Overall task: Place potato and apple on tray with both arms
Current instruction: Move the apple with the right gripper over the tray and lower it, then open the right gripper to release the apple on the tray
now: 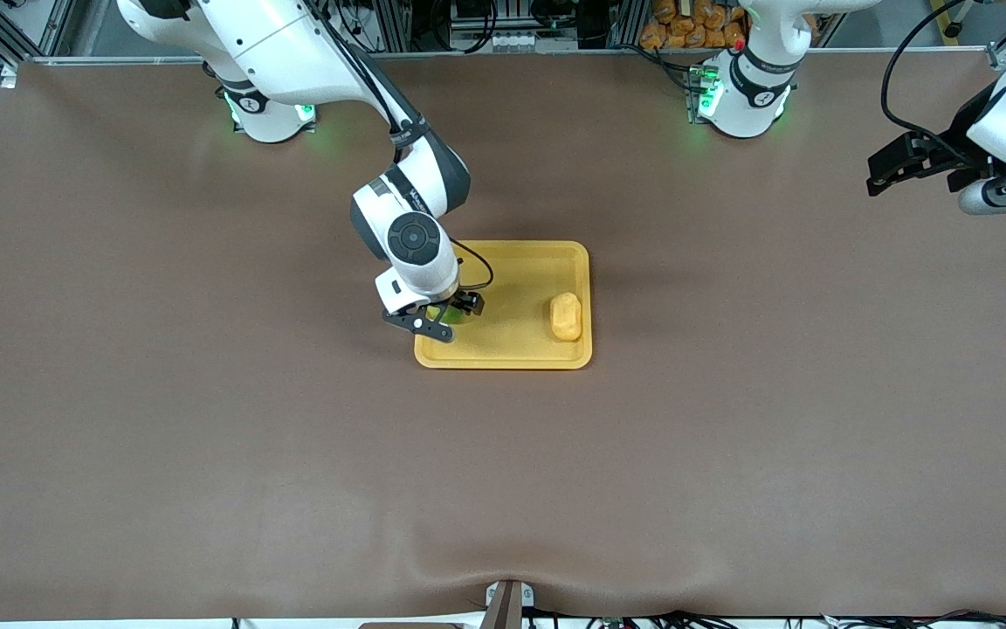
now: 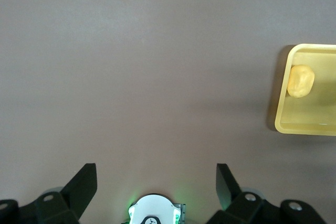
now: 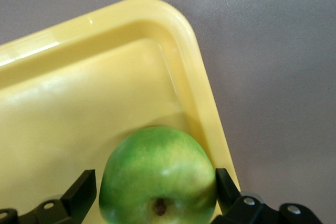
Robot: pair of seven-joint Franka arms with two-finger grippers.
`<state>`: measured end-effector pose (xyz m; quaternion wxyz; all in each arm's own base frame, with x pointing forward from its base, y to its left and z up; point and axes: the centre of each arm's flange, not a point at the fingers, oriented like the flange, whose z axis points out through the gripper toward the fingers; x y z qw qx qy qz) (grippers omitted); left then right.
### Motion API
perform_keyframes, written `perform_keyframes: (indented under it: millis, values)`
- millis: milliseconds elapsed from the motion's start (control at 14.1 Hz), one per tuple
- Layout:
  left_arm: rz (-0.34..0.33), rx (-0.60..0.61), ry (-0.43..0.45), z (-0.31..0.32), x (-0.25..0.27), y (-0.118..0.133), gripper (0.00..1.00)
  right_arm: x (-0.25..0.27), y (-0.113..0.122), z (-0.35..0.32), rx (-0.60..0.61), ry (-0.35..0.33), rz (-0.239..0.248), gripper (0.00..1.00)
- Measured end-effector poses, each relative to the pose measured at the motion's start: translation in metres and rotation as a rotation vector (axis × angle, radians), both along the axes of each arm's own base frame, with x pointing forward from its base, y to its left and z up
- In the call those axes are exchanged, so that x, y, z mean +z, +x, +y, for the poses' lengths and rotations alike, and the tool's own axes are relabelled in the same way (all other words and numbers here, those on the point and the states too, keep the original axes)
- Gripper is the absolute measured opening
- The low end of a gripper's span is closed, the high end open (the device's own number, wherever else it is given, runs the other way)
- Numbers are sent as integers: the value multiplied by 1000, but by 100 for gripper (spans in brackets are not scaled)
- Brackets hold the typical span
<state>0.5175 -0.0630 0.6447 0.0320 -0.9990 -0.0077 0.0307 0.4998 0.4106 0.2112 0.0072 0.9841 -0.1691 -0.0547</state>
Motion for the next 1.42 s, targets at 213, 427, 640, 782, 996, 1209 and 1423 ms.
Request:
perform_keyframes:
  millis: [213,427,640,782,996,1209,1423]
  values:
    - [0,1,0,1,0,0,100,4,5,-1,-5,2,-8,100]
    - [0,4,0,2,0,0,100,17,13,-3,-12,-12,8,100]
    - [0,6,0,3,0,0,100,47,28,-8,-22,-40,49,100]
    - [0,6,0,3,0,0,100,66,40,-11,-33,-46,63,100]
    - [0,6,0,3,0,0,100,89,58,-23,-57,-48,73,100]
    - [0,6,0,3,0,0,100,117,77,-39,-86,-52,88,100]
    - [0,6,0,3,0,0,100,147,97,-61,-124,-49,92,100]
